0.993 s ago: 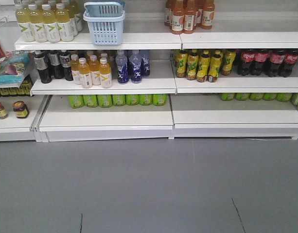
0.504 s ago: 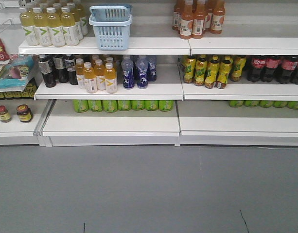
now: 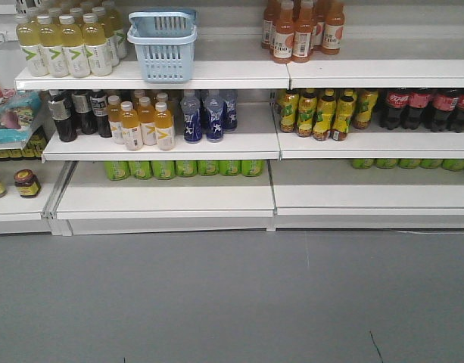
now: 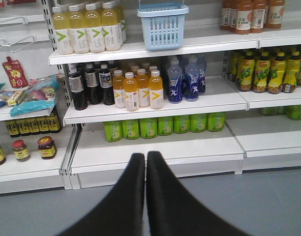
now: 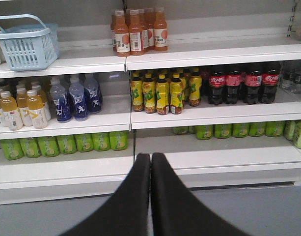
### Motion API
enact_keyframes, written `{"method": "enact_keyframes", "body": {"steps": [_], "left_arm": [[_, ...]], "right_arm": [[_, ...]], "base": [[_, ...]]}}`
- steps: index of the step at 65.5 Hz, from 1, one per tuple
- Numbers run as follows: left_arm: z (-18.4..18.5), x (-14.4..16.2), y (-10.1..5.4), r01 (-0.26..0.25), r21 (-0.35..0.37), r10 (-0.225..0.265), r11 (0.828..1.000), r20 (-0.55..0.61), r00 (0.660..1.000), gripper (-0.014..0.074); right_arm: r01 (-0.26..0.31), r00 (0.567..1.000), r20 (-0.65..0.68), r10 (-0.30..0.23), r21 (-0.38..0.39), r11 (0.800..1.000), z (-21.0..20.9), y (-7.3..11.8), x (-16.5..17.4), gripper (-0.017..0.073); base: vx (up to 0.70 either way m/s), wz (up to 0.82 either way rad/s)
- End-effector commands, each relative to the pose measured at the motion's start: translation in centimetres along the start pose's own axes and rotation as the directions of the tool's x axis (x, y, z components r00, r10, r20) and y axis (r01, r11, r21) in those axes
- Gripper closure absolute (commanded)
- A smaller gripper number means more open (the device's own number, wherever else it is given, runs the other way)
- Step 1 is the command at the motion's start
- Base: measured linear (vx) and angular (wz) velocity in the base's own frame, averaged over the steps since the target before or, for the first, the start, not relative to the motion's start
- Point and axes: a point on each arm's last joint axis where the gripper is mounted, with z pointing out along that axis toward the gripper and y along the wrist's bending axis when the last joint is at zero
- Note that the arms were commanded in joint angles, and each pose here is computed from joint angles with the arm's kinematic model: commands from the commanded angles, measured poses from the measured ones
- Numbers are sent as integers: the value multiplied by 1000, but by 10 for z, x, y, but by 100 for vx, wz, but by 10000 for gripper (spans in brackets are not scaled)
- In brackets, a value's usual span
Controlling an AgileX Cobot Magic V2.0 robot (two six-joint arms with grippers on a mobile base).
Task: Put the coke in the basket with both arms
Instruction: 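Drive the base toward the shelf holding the light-blue basket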
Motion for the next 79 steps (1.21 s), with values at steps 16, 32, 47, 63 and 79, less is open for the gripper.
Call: {"method": "enact_keyframes", "body": {"steps": [16, 32, 47, 63, 79], "left_arm": [[-3, -15, -1, 13, 12, -14, 1000, 105, 994, 600], [-3, -15, -1, 13, 12, -14, 1000, 105, 994, 600], [-3, -15, -1, 13, 12, -14, 1000, 105, 994, 600], [-3, -15, -1, 13, 12, -14, 1000, 105, 994, 600], [-3, -15, -1, 13, 12, -14, 1000, 105, 994, 600]], "right_arm": [[16, 998, 53, -16, 0, 1000, 1, 0, -4, 569], [16, 998, 53, -16, 0, 1000, 1, 0, -4, 569], [16, 998, 53, -16, 0, 1000, 1, 0, -4, 569], [16, 998, 53, -16, 0, 1000, 1, 0, -4, 569], [16, 998, 53, -16, 0, 1000, 1, 0, -4, 569]], "base": [[6, -6], [11, -1], [14, 4], [16, 6], [18, 5]]}}
